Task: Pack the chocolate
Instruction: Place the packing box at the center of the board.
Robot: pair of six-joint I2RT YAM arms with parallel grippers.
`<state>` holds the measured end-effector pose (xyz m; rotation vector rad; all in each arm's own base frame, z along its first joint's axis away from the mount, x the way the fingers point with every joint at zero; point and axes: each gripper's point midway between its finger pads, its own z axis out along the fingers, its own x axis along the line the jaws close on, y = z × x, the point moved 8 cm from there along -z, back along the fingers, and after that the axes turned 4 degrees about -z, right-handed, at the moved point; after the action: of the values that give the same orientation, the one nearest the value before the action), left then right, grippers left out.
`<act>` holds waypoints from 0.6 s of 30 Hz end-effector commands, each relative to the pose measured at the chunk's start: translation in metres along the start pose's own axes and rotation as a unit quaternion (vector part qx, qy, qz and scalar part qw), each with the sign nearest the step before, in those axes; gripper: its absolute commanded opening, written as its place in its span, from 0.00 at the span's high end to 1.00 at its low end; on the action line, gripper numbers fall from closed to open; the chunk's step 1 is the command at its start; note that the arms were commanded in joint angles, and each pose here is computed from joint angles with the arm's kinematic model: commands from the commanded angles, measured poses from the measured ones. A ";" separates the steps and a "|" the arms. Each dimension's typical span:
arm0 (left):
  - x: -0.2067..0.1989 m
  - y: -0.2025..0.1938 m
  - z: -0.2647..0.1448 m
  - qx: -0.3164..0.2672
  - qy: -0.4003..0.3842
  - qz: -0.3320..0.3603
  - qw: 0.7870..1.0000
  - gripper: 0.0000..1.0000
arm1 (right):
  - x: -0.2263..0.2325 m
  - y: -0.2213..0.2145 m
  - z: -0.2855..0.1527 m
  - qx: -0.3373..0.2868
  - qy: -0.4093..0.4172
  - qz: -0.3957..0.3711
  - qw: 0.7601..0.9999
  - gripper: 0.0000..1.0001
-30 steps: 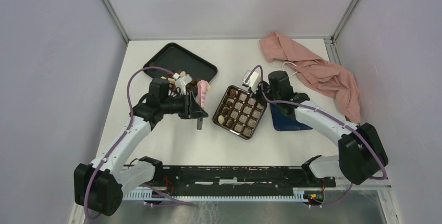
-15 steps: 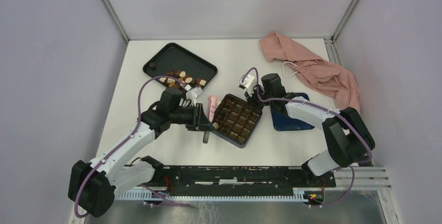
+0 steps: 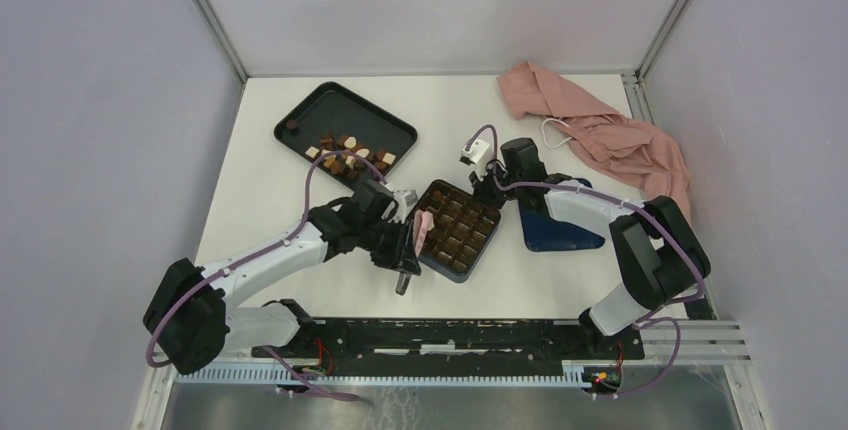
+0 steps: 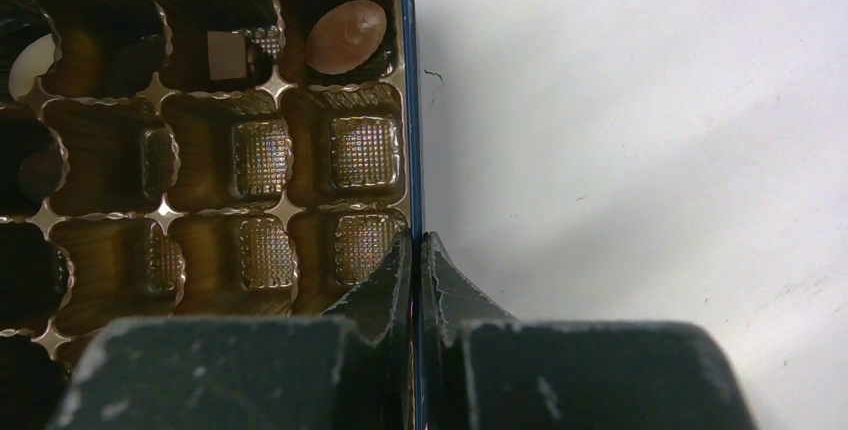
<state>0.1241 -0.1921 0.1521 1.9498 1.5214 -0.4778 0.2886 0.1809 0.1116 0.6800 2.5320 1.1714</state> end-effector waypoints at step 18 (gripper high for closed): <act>-0.016 0.017 0.017 0.025 0.083 0.019 0.996 0.90 | -0.006 0.024 -0.008 -0.047 0.017 -0.005 0.999 0.56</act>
<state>0.1332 -0.2119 0.1430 2.0930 1.6048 -0.3761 0.2871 0.1807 0.1121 0.6909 2.5563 1.2331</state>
